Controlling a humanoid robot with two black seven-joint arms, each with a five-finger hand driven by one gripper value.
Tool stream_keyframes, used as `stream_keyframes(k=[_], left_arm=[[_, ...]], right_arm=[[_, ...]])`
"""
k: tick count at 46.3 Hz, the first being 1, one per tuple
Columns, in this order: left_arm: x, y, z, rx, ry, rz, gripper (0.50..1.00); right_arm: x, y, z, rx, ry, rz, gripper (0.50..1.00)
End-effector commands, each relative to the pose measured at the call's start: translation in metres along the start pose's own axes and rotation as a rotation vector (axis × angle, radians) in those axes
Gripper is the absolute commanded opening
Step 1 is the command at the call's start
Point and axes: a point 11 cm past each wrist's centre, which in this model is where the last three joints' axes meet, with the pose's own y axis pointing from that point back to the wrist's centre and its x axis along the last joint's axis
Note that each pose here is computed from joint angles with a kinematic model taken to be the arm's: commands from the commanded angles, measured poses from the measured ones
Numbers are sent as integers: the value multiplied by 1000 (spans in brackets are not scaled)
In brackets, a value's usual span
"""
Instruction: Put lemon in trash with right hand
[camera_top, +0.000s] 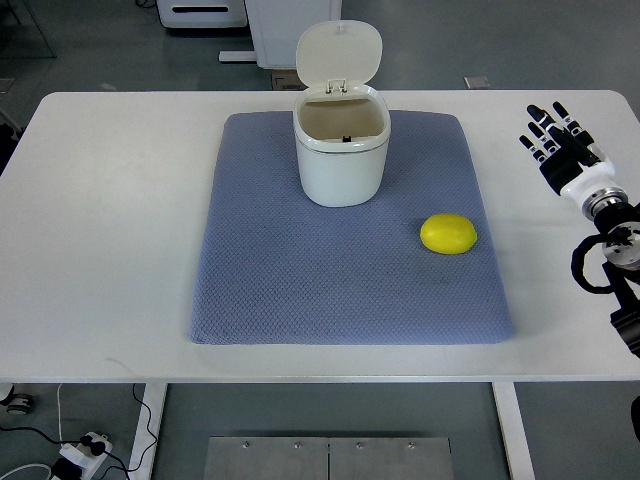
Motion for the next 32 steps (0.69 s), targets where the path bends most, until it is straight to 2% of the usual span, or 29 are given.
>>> stream_keyframes(k=[1,32], left_arm=[[0,0,0,0,0,0,1000],[0,0,0,0,0,0,1000]], right_arm=[[-1,-1,-1,1,1,-3,1000],[-4,-2,-2,6,-1,-7,1000]])
